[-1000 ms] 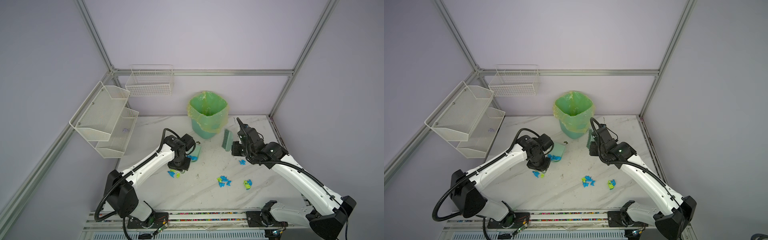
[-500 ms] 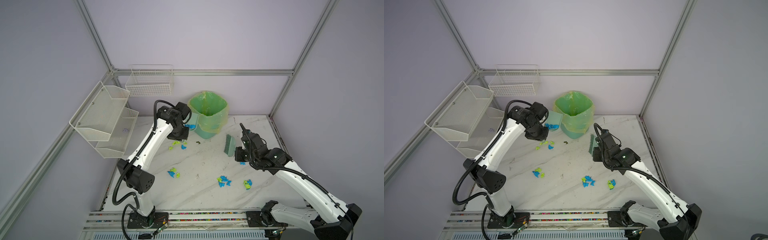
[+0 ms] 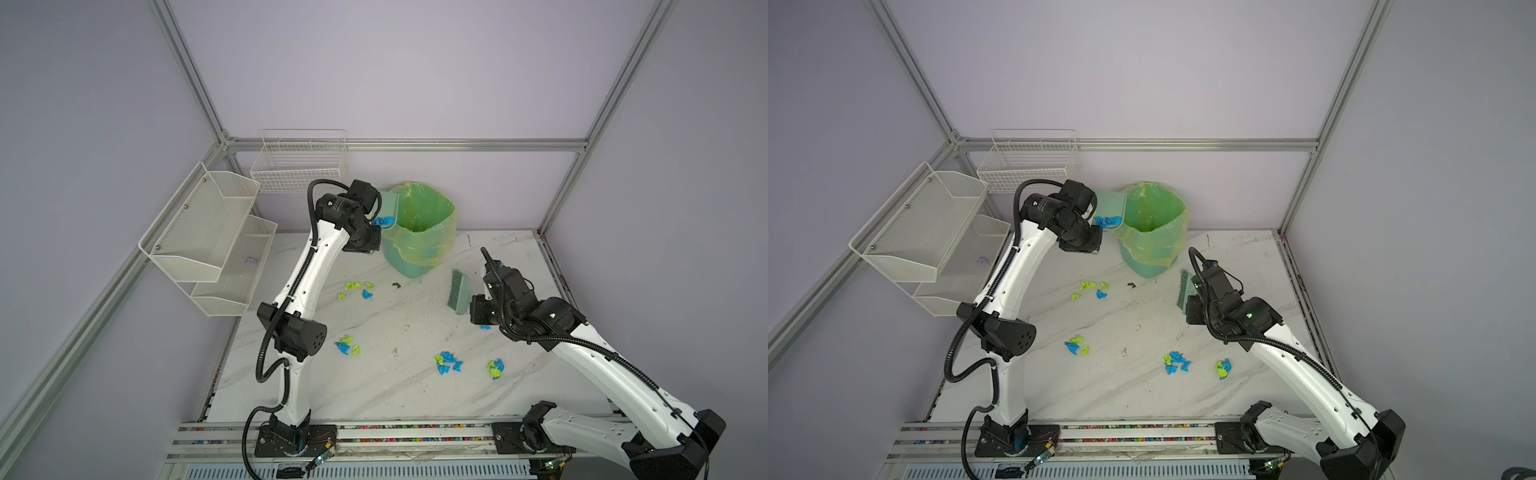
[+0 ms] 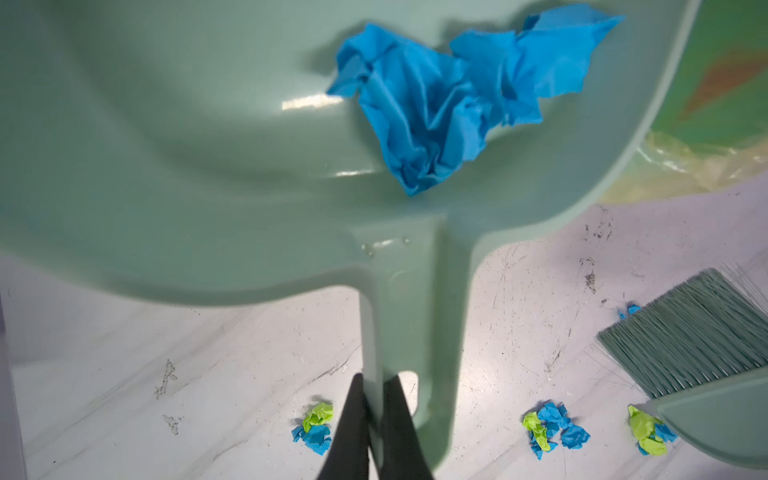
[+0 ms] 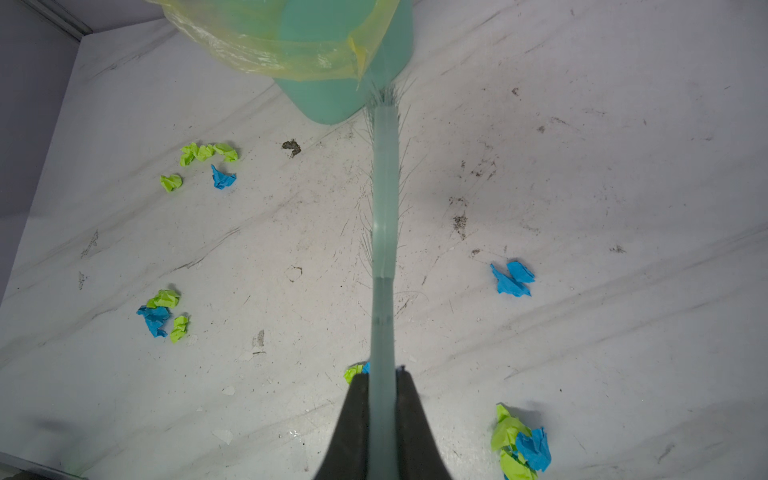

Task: Sweep away the paper scraps from the table
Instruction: 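Lift the dustpan toward the bin with the left gripper while the right gripper draws back, then tip the dustpan over the green bin with the left gripper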

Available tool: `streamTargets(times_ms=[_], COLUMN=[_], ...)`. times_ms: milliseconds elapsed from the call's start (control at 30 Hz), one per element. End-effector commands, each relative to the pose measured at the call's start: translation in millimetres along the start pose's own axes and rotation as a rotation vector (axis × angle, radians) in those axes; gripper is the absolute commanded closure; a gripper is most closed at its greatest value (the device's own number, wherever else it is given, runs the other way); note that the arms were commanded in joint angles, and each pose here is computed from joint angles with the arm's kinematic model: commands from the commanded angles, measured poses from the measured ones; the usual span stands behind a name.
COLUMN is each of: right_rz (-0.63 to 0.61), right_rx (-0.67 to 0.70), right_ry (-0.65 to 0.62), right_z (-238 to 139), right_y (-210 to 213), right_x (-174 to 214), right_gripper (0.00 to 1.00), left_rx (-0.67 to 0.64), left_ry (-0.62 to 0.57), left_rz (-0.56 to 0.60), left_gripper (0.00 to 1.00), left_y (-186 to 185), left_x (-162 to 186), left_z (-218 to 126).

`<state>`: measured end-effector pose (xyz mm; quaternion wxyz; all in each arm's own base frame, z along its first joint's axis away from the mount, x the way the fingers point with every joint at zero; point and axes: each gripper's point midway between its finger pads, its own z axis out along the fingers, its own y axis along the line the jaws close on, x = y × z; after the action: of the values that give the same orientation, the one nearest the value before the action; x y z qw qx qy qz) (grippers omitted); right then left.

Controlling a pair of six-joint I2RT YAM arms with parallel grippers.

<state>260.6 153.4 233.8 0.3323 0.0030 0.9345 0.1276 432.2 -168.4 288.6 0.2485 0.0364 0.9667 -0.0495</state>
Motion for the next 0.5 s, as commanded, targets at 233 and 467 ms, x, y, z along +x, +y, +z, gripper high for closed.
streamTargets(times_ms=[233, 467], right_rz=[-0.012, -0.016], right_rx=[0.055, 0.067], right_ry=[0.027, 0.029], right_z=[16.7, 20.5], right_y=[-8.4, -9.9], right_x=[5.3, 5.6], right_gripper=[1.00, 1.00], left_rx=[0.018, -0.042], left_ry=[-0.306, -0.425], left_rz=[-0.042, 0.006], left_gripper=[1.00, 1.00], left_y=[2.6, -7.6], left_x=[-73.5, -96.5], left_z=[-31.2, -36.6])
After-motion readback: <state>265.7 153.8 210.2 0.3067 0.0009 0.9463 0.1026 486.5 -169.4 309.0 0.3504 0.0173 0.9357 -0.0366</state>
